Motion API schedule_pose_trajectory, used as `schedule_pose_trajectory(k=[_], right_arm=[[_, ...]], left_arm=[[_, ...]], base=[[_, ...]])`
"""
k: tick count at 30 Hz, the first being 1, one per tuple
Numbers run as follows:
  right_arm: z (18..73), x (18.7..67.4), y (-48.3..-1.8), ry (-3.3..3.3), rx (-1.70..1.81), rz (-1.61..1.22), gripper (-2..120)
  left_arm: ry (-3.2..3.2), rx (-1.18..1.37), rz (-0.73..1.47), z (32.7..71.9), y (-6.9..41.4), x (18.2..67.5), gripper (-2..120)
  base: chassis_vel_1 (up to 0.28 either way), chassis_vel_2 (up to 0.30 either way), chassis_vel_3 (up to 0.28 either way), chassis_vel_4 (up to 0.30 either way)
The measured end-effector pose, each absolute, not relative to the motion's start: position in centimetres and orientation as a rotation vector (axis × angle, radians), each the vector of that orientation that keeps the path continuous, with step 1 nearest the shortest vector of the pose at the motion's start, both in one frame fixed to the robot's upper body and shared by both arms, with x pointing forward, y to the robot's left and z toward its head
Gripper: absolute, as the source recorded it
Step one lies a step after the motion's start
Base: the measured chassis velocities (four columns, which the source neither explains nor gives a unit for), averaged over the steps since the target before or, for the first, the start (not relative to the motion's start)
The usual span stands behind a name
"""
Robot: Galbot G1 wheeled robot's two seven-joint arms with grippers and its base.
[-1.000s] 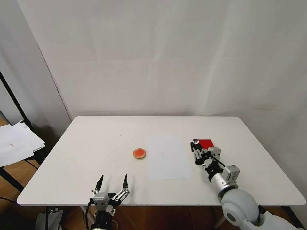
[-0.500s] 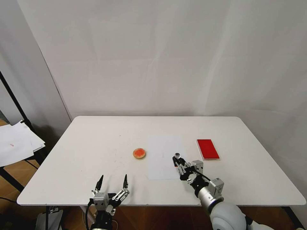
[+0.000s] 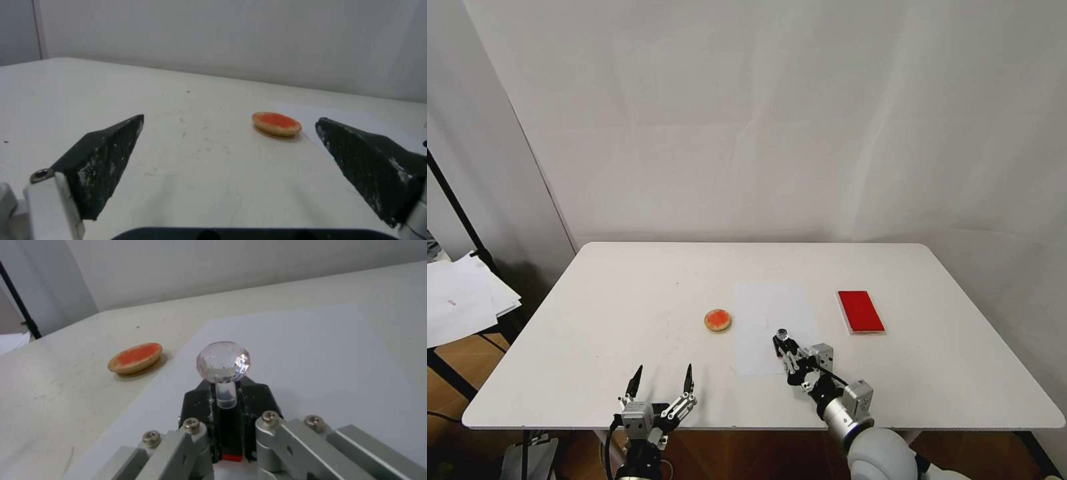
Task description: Pick up the stamp from the ink pad and place it onto another ink pad.
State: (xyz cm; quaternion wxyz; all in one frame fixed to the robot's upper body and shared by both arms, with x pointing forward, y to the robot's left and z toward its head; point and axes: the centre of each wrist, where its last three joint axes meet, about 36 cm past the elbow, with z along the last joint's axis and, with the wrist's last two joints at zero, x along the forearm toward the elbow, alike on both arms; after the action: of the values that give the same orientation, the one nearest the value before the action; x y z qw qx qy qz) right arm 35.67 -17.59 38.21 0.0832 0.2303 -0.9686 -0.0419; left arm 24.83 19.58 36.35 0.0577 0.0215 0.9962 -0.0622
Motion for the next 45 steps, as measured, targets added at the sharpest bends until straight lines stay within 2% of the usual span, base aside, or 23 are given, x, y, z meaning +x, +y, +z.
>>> schedule_pose_trajectory(k=[9,17,22,45], right_arm=[[37.9,35.3,-17.6,-2.883,0.692,-0.119,8],[43.6,39.1,-17.7,-2.963,0.748,-0.167,8],[44.4,40.7,-17.6,-2.984,0.764,-0.164,8],[41.9,43.1,-7.1,-2.842,1.038,-0.223,8]], left_arm=[[3.019,0.065,-0.188,36.3,19.6,24.8,102],[3.019,0.065,-0.188,36.3,19.6,24.8,102],[3.020,0.065,-0.188,36.3,19.6,24.8,102],[3.019,0.065,-0.189,36.3,19.6,24.8,102]], base=[[0.000,0.000,0.000,0.000],[0.000,0.000,0.000,0.000],[0.000,0.000,0.000,0.000],[0.000,0.000,0.000,0.000]])
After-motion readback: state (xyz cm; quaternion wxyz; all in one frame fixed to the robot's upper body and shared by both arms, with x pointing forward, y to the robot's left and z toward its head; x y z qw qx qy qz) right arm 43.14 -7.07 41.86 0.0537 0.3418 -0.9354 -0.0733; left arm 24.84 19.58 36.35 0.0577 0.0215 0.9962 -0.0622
